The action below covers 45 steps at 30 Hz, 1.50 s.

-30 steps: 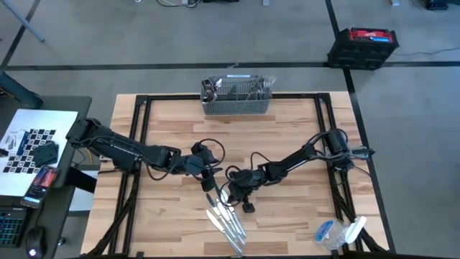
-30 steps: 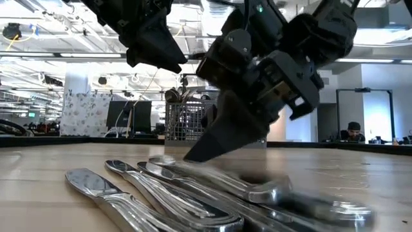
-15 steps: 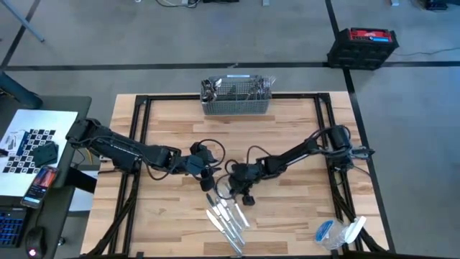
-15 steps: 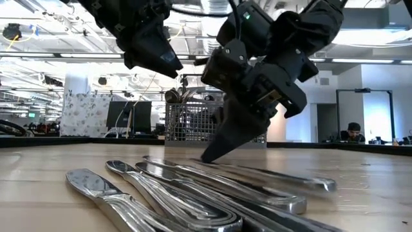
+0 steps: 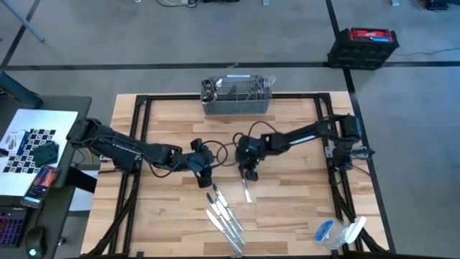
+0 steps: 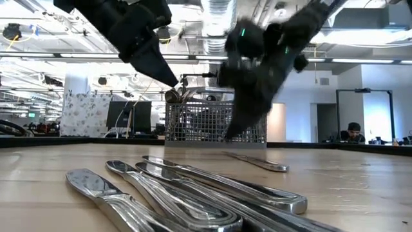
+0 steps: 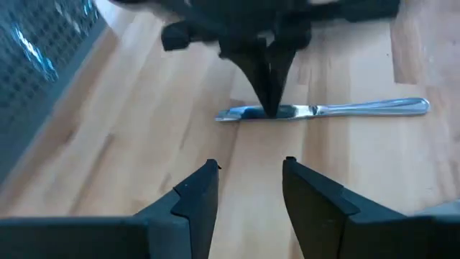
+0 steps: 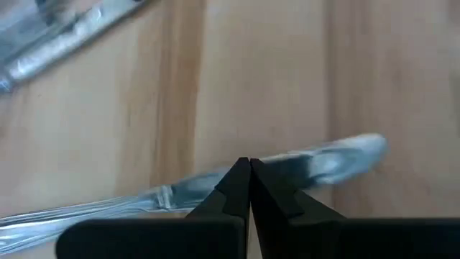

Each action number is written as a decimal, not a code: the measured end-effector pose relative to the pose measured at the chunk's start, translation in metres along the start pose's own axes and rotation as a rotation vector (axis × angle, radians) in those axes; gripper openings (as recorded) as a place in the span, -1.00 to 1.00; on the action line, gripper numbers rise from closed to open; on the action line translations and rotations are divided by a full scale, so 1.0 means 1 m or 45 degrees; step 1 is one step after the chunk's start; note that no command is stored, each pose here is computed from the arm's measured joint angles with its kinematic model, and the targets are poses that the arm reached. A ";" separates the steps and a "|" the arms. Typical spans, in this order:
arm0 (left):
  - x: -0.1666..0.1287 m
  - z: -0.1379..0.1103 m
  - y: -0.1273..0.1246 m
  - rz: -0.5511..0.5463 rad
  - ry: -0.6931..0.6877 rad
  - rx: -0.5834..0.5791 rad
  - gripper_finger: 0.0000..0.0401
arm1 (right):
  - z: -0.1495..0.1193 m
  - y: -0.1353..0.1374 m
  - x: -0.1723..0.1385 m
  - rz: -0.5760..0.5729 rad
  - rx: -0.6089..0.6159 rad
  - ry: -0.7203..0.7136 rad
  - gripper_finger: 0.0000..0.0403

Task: Sort silverware
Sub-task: Put the silver table knife into the gray organizer

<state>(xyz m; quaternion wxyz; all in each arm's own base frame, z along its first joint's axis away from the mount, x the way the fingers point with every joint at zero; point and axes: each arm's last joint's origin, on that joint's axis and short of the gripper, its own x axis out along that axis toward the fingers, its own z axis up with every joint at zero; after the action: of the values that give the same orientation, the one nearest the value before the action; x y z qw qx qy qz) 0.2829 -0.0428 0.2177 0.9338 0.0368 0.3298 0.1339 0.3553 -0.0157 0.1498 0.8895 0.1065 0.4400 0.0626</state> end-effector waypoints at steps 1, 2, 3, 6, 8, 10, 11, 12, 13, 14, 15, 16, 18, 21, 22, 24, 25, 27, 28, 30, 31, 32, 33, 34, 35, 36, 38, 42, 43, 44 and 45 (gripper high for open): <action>0.001 0.001 0.002 0.007 -0.003 0.026 -0.32 | 0.005 0.004 -0.011 0.012 0.022 -0.023 -1.00; 0.002 0.001 0.005 0.016 -0.007 0.035 -0.32 | 0.009 0.007 -0.022 0.021 0.028 -0.045 -1.00; 0.003 0.003 0.007 0.024 -0.018 0.026 -0.32 | 0.010 0.012 -0.032 0.027 0.023 -0.052 -1.00; 0.014 0.003 0.015 -0.009 -0.006 -0.029 -0.32 | 0.009 0.022 -0.055 0.004 0.020 -0.032 -1.00; 0.028 -0.003 0.016 -0.078 0.051 -0.039 -0.32 | 0.004 0.027 -0.065 -0.050 0.067 -0.032 -1.00; 0.047 -0.008 0.012 -0.170 0.058 -0.036 -0.32 | -0.007 0.029 -0.065 -0.092 0.137 -0.012 -1.00; 0.057 -0.011 0.009 -0.212 0.060 -0.023 -0.32 | -0.015 0.030 -0.063 -0.112 0.172 0.013 -1.00; 0.066 -0.013 0.006 -0.248 0.062 -0.003 -0.32 | -0.023 0.030 -0.059 -0.145 0.207 0.038 -1.00; 0.075 -0.016 0.003 -0.268 0.074 0.016 -0.32 | -0.030 0.030 -0.056 -0.192 0.243 0.055 -1.00; 0.084 -0.017 0.000 -0.273 0.080 0.028 -0.32 | -0.036 0.030 -0.054 -0.240 0.274 0.060 -0.99; 0.092 -0.017 -0.001 -0.274 0.094 0.035 -0.32 | -0.042 0.030 -0.051 -0.270 0.298 0.060 -0.96; 0.098 -0.017 -0.003 -0.272 0.108 0.037 -0.32 | -0.047 0.030 -0.049 -0.291 0.320 0.049 -0.93; 0.112 -0.018 -0.005 -0.265 0.126 0.040 -0.32 | -0.055 0.030 -0.044 -0.300 0.389 0.005 -0.83; 0.130 -0.026 -0.007 -0.255 0.171 0.073 -0.32 | -0.055 0.026 -0.042 -0.269 0.610 -0.121 -0.62; 0.134 -0.024 -0.007 -0.255 0.170 0.087 -0.32 | -0.055 0.024 -0.042 -0.261 0.691 -0.154 -0.54; 0.142 -0.023 -0.008 -0.248 0.157 0.098 -0.32 | -0.057 0.019 -0.040 -0.268 0.825 -0.172 -0.41; 0.145 -0.023 -0.008 -0.249 0.163 0.102 -0.32 | -0.059 0.016 -0.038 -0.277 0.894 -0.170 -0.36; 0.148 -0.021 -0.006 -0.248 0.152 0.098 -0.32 | -0.063 0.011 -0.033 -0.291 1.034 -0.170 -0.27; 0.150 -0.021 -0.006 -0.249 0.140 0.099 -0.32 | -0.064 0.009 -0.030 -0.284 1.091 -0.171 -0.23; 0.152 -0.020 -0.004 -0.267 0.108 0.105 -0.32 | -0.067 0.007 -0.019 -0.255 1.150 -0.141 -0.18; 0.153 -0.020 -0.004 -0.272 0.099 0.108 -0.32 | -0.068 0.007 -0.014 -0.249 1.160 -0.137 -0.17; 0.153 -0.019 -0.003 -0.273 0.094 0.113 -0.32 | -0.069 0.007 -0.009 -0.234 1.178 -0.143 -0.16; 0.154 -0.020 -0.003 -0.274 0.093 0.117 -0.32 | -0.068 0.007 -0.005 -0.211 1.197 -0.163 -0.15; 0.154 -0.020 -0.002 -0.279 0.093 0.118 -0.32 | -0.066 0.007 -0.001 -0.192 1.212 -0.183 -0.15; 0.155 -0.020 -0.001 -0.286 0.093 0.116 -0.32 | -0.067 0.006 0.003 -0.192 1.230 -0.185 -0.15; 0.155 -0.020 0.000 -0.294 0.094 0.112 -0.32 | -0.067 0.004 0.006 -0.187 1.248 -0.190 -0.16; 0.155 -0.020 0.000 -0.298 0.094 0.112 -0.32 | -0.066 0.002 0.010 -0.173 1.286 -0.194 -0.17; 0.156 -0.019 0.001 -0.296 0.078 0.131 -0.32 | -0.067 0.002 0.017 -0.179 1.320 -0.182 -0.19; 0.156 -0.019 0.001 -0.297 0.073 0.131 -0.32 | -0.067 0.002 0.018 -0.178 1.327 -0.183 -0.20; 0.156 -0.019 0.002 -0.296 0.069 0.130 -0.32 | -0.067 0.002 0.018 -0.178 1.330 -0.181 -0.20; 0.156 -0.019 0.002 -0.294 0.066 0.129 -0.32 | -0.067 0.003 0.018 -0.180 1.335 -0.181 -0.21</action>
<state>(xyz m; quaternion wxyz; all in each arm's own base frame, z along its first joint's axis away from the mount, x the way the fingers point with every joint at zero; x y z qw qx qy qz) 0.3874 0.0017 0.1087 0.9310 0.0421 0.3624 0.0095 0.3130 -0.0003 0.0969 0.7466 0.5107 0.3570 -0.2331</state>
